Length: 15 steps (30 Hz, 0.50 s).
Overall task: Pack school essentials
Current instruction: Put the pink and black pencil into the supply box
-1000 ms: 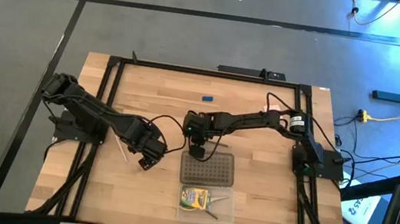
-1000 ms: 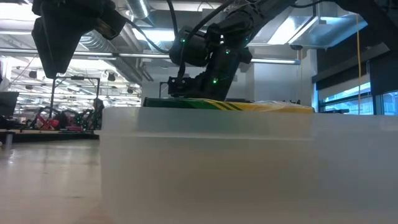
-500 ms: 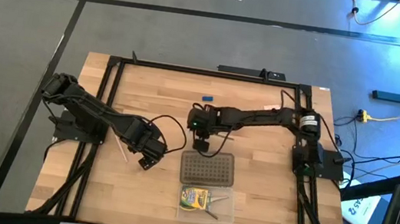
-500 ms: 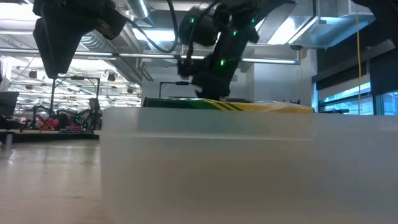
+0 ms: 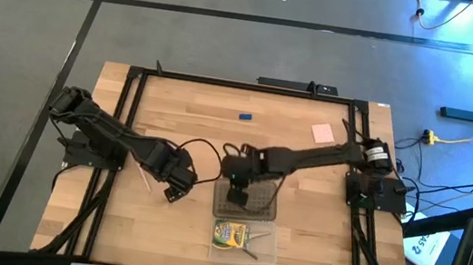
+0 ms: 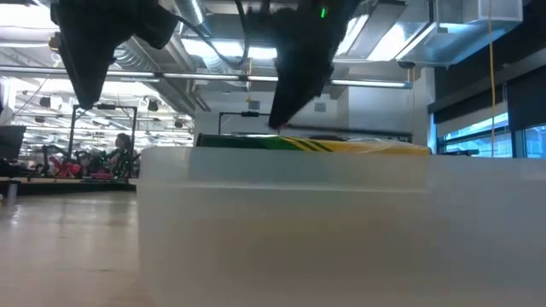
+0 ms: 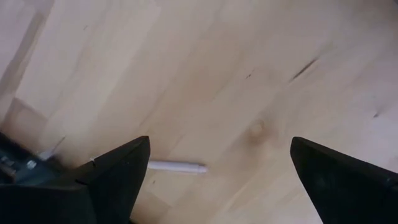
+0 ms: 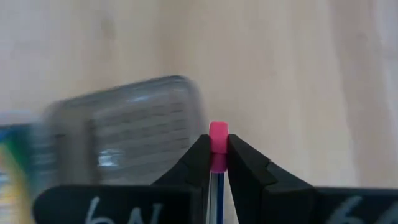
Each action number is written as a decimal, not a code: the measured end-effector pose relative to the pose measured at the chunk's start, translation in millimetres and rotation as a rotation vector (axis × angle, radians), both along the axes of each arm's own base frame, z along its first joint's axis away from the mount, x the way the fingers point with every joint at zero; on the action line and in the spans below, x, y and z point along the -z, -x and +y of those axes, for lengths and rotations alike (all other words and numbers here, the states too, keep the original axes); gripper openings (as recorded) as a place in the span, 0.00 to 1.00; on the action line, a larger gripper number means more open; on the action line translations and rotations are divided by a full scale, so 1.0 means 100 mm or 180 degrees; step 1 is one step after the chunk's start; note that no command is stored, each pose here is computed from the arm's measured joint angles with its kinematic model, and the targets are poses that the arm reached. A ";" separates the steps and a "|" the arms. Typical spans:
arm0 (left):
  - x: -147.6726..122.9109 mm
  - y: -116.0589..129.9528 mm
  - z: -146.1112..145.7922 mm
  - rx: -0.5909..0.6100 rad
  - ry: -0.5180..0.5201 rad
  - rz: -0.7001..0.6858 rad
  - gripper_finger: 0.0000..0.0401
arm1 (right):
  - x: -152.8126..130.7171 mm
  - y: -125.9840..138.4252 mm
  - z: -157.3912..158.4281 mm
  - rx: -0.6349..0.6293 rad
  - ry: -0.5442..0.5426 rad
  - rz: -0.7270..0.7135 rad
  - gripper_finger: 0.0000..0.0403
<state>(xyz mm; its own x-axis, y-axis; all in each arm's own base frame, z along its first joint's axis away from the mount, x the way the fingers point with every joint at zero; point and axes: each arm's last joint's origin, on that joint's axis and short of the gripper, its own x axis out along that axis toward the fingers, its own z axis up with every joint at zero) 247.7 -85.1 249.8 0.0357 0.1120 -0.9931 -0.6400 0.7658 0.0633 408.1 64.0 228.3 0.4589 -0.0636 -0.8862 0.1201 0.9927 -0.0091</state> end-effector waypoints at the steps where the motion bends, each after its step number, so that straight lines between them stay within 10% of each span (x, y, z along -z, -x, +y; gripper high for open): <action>1: 0.00 0.00 -0.02 0.0029 -0.0002 -0.0029 0.95 | -0.03 0.00 0.08 -0.0016 -0.0029 -0.0028 0.12; 15: 0.00 0.03 -0.25 0.0471 -0.0021 -0.0214 0.95 | -0.16 0.26 1.10 0.0174 -0.0621 -0.0148 0.12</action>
<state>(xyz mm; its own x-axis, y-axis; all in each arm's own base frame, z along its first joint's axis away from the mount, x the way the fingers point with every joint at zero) 244.7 -110.1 250.1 0.1186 0.1070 -0.9872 -0.5232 0.8517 0.0295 381.8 173.7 244.7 0.5001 0.0812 -0.8621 0.1698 0.9671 0.1896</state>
